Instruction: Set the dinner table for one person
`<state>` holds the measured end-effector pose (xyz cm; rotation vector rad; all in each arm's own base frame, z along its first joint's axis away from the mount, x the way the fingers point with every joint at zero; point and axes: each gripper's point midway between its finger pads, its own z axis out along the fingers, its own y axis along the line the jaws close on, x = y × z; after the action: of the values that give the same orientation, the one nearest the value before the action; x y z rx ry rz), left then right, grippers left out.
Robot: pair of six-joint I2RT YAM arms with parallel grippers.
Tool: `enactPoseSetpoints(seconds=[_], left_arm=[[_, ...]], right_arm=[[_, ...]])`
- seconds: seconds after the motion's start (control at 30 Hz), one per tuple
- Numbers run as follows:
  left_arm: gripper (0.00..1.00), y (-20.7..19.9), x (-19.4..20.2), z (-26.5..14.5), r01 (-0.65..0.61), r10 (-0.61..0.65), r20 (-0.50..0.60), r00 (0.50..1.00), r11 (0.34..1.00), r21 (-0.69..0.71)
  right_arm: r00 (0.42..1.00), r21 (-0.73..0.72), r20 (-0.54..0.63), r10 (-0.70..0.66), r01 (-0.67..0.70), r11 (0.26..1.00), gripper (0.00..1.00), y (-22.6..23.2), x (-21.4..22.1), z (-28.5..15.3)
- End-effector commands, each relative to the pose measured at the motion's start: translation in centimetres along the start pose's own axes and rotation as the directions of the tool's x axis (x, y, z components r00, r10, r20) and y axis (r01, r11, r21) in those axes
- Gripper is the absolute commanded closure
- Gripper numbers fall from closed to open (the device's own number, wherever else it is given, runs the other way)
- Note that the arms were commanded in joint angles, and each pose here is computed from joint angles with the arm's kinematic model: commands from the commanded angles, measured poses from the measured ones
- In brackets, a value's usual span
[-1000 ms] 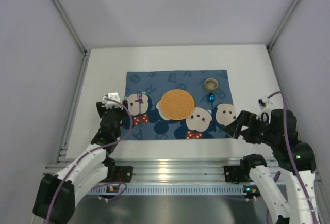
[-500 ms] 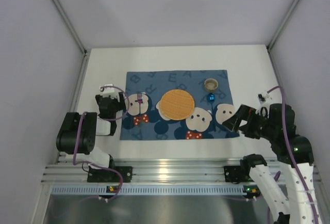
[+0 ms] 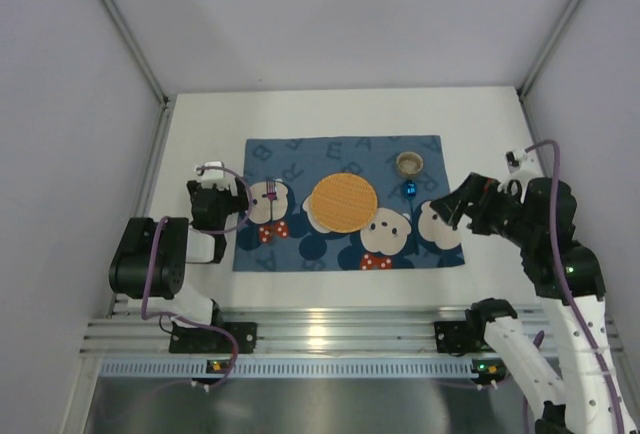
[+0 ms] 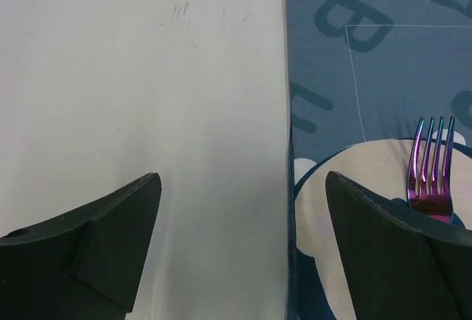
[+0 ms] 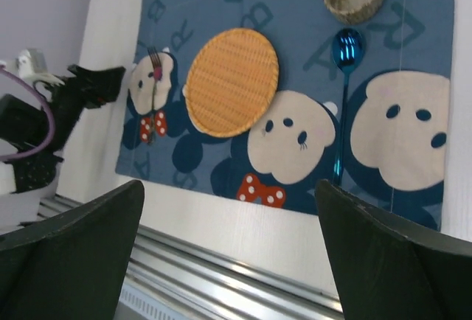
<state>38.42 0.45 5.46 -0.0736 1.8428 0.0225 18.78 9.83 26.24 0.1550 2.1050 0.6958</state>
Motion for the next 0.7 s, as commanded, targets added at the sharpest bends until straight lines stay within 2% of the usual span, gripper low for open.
enactPoseSetpoints(seconds=[0.0, 0.1, 0.13, 0.17, 0.2, 0.23, 0.27, 0.3, 0.33, 0.43, 0.5, 0.53, 0.57, 0.63, 0.67], left_arm=[[0.02, -0.3, -2.9, 0.1, 0.012, -0.015, 0.105, 0.994, 1.0, 0.021], [0.02, -0.3, -2.8, 0.1, 0.012, -0.014, 0.104, 0.994, 1.0, 0.021], [0.02, -0.3, -2.8, 0.1, 0.012, -0.014, 0.104, 0.994, 1.0, 0.021], [0.02, -0.3, -2.8, 0.1, 0.012, -0.014, 0.102, 0.995, 1.0, 0.021], [0.02, -0.3, -2.8, 0.1, 0.012, -0.014, 0.102, 0.995, 1.0, 0.021], [0.01, -0.3, -2.8, 0.1, 0.012, -0.014, 0.102, 0.995, 1.0, 0.022], [0.02, -0.4, -2.8, 0.1, 0.012, -0.014, 0.102, 0.995, 1.0, 0.022], [0.02, -0.3, -2.8, 0.1, 0.012, -0.014, 0.103, 0.995, 1.0, 0.019], [0.02, -0.4, -2.8, 0.1, 0.012, -0.014, 0.104, 0.994, 1.0, 0.024], [0.01, -0.3, -2.8, 0.1, 0.012, -0.014, 0.104, 0.994, 1.0, 0.021], [0.01, -0.3, -2.8, 0.1, 0.012, -0.014, 0.102, 0.995, 1.0, 0.021], [0.02, -0.3, -2.8, 0.1, 0.012, -0.014, 0.104, 0.994, 1.0, 0.021], [0.02, -0.4, -2.8, 0.1, 0.012, -0.014, 0.104, 0.994, 1.0, 0.022], [0.02, -0.4, -2.8, 0.2, 0.012, -0.014, 0.102, 0.995, 1.0, 0.022], [0.02, -0.4, -2.8, 0.1, 0.012, -0.014, 0.104, 0.994, 1.0, 0.022]], right_arm=[[0.967, -0.175, 0.255, 0.012, 0.033, 0.984, 0.0, 5.6, -8.6, -0.3], [0.969, -0.312, 0.232, 0.088, -0.011, 0.95, 0.0, 8.7, -10.9, 0.9], [0.982, -0.305, 0.182, 0.052, 0.006, 0.952, 0.0, 9.2, -10.5, 2.4], [0.978, -0.19, 0.211, -0.004, 0.045, 0.981, 0.0, 8.2, -11.3, 3.4], [0.957, -0.069, 0.214, -0.197, 0.216, 0.974, 0.0, 8.3, -12.2, 2.0], [0.939, 0.035, 0.147, -0.312, 0.31, 0.95, 0.0, 7.7, -12.1, 3.9], [0.89, 0.139, 0.179, -0.42, 0.4, 0.906, 0.0, 9.0, -13.8, 2.8], [0.846, 0.202, 0.079, -0.527, 0.504, 0.84, 0.0, 7.9, -12.9, 3.2], [0.826, 0.219, 0.018, -0.563, 0.546, 0.809, 0.0, 8.0, -12.4, 4.7], [0.84, 0.188, 0.019, -0.542, 0.53, 0.827, 0.0, 8.6, -11.9, 5.1], [0.869, 0.106, 0.025, -0.494, 0.489, 0.866, 0.0, 8.8, -9.3, 6.7], [0.88, 0.077, 0.07, -0.469, 0.464, 0.882, 0.0, 8.9, -9.0, 5.7], [0.888, 0.049, 0.021, -0.459, 0.458, 0.888, 0.0, 7.7, -6.2, 6.8], [0.905, 0.025, 0.104, -0.413, 0.413, 0.911, 0.0, 7.5, -6.0, 5.7], [0.91, 0.075, 0.084, -0.405, 0.4, 0.914, 0.0, 5.6, -4.7, 6.3]])
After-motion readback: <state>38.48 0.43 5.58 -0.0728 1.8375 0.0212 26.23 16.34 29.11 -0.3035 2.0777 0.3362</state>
